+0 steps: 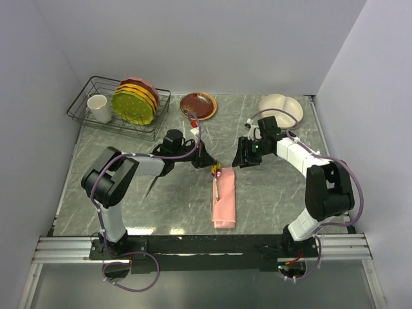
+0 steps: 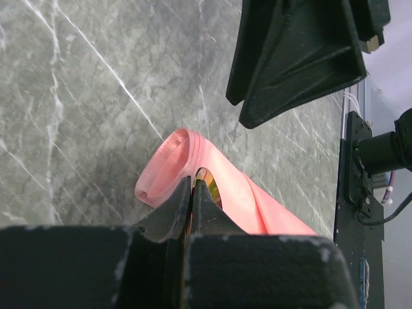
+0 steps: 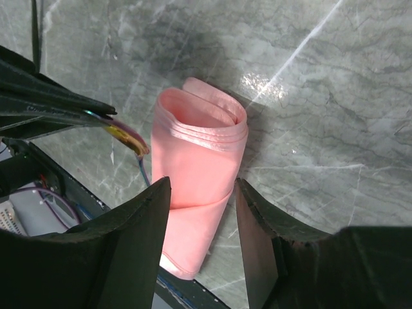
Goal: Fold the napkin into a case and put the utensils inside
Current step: Insert the spoon into the folded napkin.
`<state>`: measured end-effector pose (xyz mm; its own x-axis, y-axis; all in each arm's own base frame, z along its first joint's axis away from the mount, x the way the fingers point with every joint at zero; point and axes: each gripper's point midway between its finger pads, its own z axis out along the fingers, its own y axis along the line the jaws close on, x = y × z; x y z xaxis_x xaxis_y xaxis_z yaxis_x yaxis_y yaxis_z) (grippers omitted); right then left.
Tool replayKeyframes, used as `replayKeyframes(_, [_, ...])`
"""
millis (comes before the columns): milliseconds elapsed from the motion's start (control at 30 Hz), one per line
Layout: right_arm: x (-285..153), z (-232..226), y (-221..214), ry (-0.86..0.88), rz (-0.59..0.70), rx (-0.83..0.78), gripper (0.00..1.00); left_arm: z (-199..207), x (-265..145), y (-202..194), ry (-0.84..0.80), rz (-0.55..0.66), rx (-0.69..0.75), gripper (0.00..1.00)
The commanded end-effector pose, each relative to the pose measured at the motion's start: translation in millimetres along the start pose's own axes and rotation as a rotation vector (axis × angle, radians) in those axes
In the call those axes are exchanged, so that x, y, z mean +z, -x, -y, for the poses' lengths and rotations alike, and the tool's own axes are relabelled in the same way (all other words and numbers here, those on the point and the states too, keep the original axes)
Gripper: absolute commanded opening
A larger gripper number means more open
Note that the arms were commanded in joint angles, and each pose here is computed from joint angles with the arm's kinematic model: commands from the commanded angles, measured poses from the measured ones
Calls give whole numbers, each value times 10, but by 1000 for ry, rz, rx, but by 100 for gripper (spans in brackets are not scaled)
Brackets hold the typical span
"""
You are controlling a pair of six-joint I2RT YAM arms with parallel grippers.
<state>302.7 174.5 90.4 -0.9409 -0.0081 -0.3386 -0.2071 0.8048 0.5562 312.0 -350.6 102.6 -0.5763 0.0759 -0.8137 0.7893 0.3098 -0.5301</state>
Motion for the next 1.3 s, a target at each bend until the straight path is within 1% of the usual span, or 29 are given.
replayKeyframes(0, [27,49,22,-4,13,6,53,206,-29,115,-54,24,32,1])
replayKeyframes(333, [45,61,51,-9,13,5,53,213,-5,-33,-66,-19,-14,2])
replayKeyframes(600, [100,64,29,9,1,-1,53,204,32,-60,-70,-24,-25,3])
replayKeyframes(867, [276,123,27,27,-23,21,52,169,66,-118,-77,-45,-40,3])
replayKeyframes(1267, [477,32,-14,75,-53,24,52,85,123,-217,-74,-79,-55,3])
